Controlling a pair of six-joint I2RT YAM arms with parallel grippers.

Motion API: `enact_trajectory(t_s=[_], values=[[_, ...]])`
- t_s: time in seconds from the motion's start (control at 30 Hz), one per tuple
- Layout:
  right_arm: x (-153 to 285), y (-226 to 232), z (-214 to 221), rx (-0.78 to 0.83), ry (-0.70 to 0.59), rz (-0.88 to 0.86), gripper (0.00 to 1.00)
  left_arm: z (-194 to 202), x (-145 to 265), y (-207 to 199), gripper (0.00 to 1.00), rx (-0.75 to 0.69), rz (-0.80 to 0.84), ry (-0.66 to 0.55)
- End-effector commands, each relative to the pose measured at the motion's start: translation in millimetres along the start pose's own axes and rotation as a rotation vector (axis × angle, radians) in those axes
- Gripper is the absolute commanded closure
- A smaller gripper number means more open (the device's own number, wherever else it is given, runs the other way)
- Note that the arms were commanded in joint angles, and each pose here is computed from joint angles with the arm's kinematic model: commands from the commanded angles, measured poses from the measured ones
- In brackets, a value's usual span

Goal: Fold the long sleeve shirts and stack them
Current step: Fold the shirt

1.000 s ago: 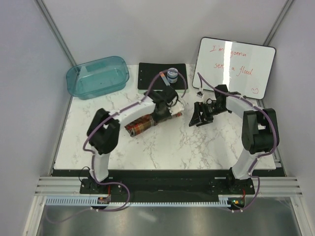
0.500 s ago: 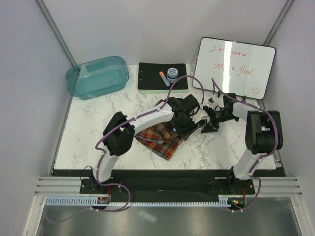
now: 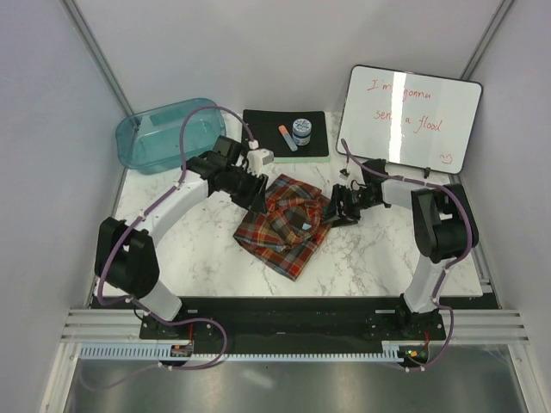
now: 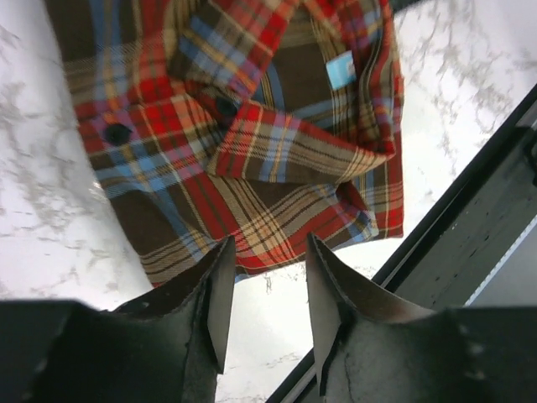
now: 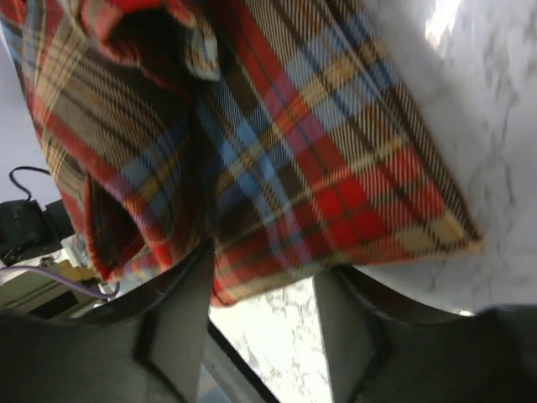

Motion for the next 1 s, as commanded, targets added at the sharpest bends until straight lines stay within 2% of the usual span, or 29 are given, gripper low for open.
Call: enact_trajectory(t_s=[0.0, 0.03, 0.07, 0.27, 0.33, 0.47, 0.73, 0.83, 0.9, 0.97], values=[[-16.5, -4.8, -27.1, 0.060, -0.073, 0.065, 0.49, 4.4, -16.8, -7.5, 0.58, -0.034, 0.066, -0.029], [-18.0, -5.7, -26.3, 0.070, -0.066, 0.069, 0.53, 1.9, -19.5, -7.4, 0.60, -0.030, 0.061, -0.035], [-18.9, -6.5, -25.4, 0.074, -0.058, 0.079, 0.53, -3.5, -27.3, -1.0, 0.60, -0.019, 0.022, -0.038], [7.8, 5.3, -13.1, 0.144, -0.021, 0.101, 0.48, -15.6, -61.7, 9.1, 0.61, -0.006, -0.008, 0.008], [15.8, 12.5, -10.9, 0.153, -0.034, 0.099, 0.48, -23.4, -67.5, 8.4, 0.61, -0.002, -0.036, -0.010], [14.9, 15.7, -13.4, 0.139, -0.046, 0.084, 0.48, -37.9, -80.2, 6.9, 0.51, -0.016, -0.056, -0.031], [-1.0, 2.9, -16.5, 0.070, -0.037, 0.087, 0.49, -30.3, -103.0, 6.5, 0.50, -0.049, -0.177, 0.013], [-5.5, 1.1, -17.1, 0.048, -0.038, 0.069, 0.50, -25.4, -109.1, 10.1, 0.44, -0.039, -0.194, 0.046], [-7.5, 0.5, -17.2, 0.040, -0.047, 0.062, 0.50, -23.6, -111.8, 8.9, 0.48, -0.052, -0.194, 0.054], [-8.3, -0.5, -17.7, 0.042, -0.050, 0.065, 0.52, -21.7, -113.9, 6.4, 0.59, -0.064, -0.190, 0.062]])
Point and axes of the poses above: each gripper's point midway between its finger pads, its own x axis back along the fingers, its own y axis along the line the jaws close on, z = x × y, the point moved 8 cm from there along x, back along the fingers, and after that the axes turned 13 degrees about x, right-handed, at the moved point
